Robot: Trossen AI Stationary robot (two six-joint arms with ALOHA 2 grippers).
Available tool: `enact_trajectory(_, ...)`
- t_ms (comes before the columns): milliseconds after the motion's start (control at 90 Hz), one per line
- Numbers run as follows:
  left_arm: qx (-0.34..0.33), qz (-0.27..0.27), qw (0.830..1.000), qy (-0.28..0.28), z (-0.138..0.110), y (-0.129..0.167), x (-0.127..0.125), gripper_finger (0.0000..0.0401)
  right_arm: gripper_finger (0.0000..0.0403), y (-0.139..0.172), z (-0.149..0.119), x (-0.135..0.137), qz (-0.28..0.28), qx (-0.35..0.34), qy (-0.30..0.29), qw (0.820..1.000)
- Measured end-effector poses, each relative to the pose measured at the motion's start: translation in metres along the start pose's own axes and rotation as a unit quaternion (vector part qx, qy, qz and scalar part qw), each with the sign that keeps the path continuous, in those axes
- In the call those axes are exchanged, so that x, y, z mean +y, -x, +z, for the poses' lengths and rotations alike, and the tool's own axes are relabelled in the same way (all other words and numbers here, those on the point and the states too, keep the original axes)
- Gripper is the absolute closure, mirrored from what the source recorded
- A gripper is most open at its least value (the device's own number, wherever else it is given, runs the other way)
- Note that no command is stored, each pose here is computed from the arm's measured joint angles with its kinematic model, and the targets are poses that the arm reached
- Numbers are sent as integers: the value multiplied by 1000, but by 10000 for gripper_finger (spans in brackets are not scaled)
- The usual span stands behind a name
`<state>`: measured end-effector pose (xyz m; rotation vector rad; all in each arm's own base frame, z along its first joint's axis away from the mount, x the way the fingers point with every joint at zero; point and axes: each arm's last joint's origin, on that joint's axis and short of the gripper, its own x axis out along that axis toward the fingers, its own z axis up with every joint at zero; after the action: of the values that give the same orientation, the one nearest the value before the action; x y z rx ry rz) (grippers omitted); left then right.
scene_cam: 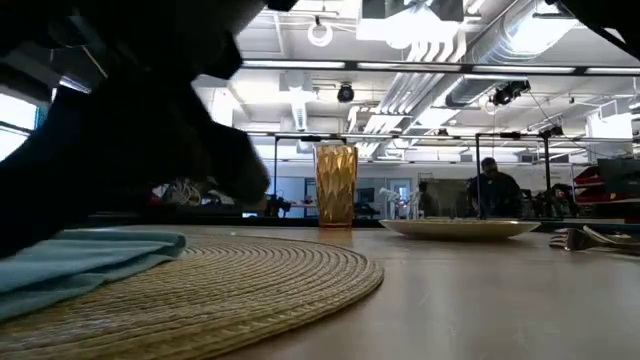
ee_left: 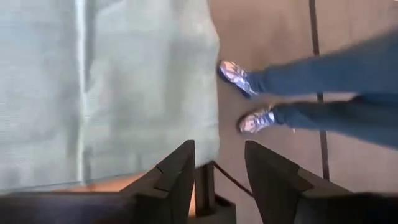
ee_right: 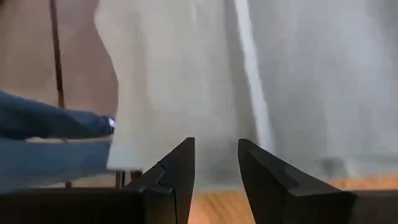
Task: Set table place
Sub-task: Fold the blue table napkin
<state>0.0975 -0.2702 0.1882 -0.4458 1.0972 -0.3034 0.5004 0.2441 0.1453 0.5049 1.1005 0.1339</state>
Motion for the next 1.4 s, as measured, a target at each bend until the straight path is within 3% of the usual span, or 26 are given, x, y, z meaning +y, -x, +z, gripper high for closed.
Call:
enact_trajectory(122,-33,14,998,43,4,7,3,287,295,30,9,-2,-38,-3,-34,999)
enact_trajectory(278,-82,59,989,109,9,28,15,298,295,55,22,-25,-95,14,-61,993)
enact_trajectory(478,-156,113,969,157,20,53,33,313,295,60,44,-58,-76,35,33,996)
enact_trajectory(667,-152,158,961,166,28,59,46,321,294,46,43,-69,-72,30,118,990)
enact_trajectory(844,-128,153,962,189,34,57,47,323,294,35,33,-75,-43,68,40,996)
enact_trajectory(1000,-91,150,962,207,35,55,48,323,294,35,31,-60,5,62,44,997)
enact_trajectory(1244,-64,171,954,236,39,48,62,323,294,28,38,-61,-50,-12,66,996)
enact_trajectory(1400,-55,193,943,267,38,41,77,323,294,16,41,-95,-85,5,18,996)
